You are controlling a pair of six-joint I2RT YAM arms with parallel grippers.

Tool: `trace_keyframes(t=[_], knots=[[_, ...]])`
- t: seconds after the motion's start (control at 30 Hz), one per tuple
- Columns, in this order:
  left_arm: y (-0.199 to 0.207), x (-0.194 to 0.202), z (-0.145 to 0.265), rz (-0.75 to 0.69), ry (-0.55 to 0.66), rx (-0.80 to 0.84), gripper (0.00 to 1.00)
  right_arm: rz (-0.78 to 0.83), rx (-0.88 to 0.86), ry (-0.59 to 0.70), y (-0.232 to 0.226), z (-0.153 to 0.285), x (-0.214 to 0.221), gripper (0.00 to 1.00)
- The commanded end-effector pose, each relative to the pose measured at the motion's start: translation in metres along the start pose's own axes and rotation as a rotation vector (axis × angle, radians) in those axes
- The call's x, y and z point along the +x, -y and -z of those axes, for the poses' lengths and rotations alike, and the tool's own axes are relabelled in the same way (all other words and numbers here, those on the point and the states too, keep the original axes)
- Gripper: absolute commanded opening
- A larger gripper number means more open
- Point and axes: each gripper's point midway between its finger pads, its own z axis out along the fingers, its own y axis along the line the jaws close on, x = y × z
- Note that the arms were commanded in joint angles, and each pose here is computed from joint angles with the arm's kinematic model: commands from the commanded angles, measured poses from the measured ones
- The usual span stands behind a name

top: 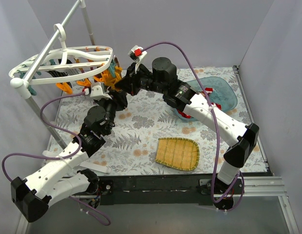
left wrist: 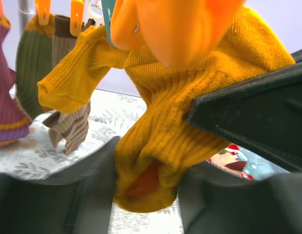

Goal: Remove the socks clipped to the hanger
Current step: Remove the sock from the hanger.

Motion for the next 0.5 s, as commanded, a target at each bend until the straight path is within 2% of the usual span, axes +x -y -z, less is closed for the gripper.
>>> trace_keyframes(t=[0.0,0.03,0.07,0.1,0.13,0.23,0.33,0.37,0.47], knots=[[0.001,-0.005,0.0,0.015,0.028,0.017,0.32,0.014,-0.049,0.081,-0.019,0.007,-0.035,0.01],[-0.001,-0.004,0.0,0.02,0.026,0.007,0.24,0.011,-0.049,0.078,-0.019,0.006,-0.034,0.01],[-0.002,-0.003,0.0,0.023,0.026,-0.001,0.11,0.011,-0.048,0.077,-0.017,0.006,-0.033,0.01],[-0.006,-0.004,0.001,0.027,0.031,-0.022,0.05,0.011,-0.049,0.078,-0.018,0.006,-0.033,0.01],[-0.008,-0.002,0.0,0.032,0.028,-0.03,0.01,0.008,-0.051,0.078,-0.018,0.005,-0.033,0.01],[-0.009,-0.003,0.002,0.042,0.03,-0.034,0.0,0.011,-0.045,0.078,-0.017,0.005,-0.032,0.01],[-0.007,-0.003,0.004,0.048,0.02,-0.021,0.0,0.019,-0.032,0.084,-0.015,0.007,-0.03,0.27],[-0.006,-0.003,0.005,0.055,0.017,-0.017,0.0,0.022,-0.026,0.092,-0.014,0.009,-0.031,0.43],[-0.005,0.0,0.007,0.053,0.0,-0.007,0.0,0.039,0.014,0.127,-0.008,0.015,-0.036,0.59]])
